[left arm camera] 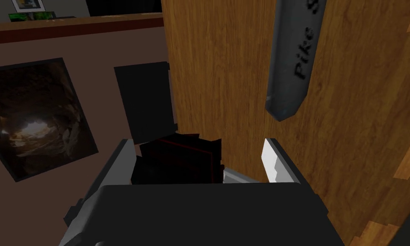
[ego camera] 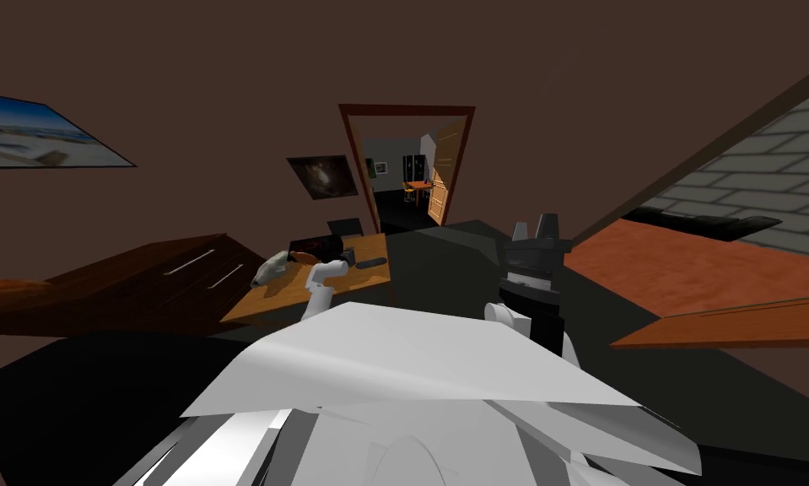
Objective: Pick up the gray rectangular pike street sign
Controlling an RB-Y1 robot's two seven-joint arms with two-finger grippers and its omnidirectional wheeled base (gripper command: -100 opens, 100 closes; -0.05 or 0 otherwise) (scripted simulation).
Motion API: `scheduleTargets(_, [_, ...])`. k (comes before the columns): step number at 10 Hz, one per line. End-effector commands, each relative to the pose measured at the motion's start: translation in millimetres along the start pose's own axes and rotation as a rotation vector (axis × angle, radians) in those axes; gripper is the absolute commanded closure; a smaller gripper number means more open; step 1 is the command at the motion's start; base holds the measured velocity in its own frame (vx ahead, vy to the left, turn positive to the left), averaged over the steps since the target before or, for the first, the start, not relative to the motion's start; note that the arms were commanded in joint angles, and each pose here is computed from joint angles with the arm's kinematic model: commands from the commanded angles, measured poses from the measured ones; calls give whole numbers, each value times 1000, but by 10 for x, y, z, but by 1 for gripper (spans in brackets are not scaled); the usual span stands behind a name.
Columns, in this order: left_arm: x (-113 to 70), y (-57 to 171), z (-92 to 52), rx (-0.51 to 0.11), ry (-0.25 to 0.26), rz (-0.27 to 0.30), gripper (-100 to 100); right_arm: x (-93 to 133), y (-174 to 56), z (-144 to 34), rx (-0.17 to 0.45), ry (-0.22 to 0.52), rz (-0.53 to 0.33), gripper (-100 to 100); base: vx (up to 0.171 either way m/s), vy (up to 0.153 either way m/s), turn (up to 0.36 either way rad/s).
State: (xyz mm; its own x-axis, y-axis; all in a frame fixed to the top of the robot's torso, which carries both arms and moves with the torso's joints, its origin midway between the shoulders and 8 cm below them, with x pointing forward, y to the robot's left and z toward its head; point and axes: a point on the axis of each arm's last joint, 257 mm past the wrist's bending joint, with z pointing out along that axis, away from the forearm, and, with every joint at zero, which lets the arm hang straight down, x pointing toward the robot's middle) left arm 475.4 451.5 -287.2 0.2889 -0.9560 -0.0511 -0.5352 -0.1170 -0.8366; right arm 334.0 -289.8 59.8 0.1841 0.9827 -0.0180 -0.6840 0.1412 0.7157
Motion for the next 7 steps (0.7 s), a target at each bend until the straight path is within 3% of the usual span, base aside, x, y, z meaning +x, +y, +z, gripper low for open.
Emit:
scheduleTargets(1, [-39, 190, 32, -66, -4, -9, -100, 0, 0, 0, 0, 0, 0, 0, 61, -57, -41])
scheduleTargets(4, [-209, 529, 110, -193, -16, -43, -100, 0, 0, 0, 0, 0, 0, 0, 77, -92, -67])
scheduleTargets(7, [-292, 805, 99, -297, -22, -60, -100, 0, 0, 0, 0, 0, 0, 0, 92, -46, -64])
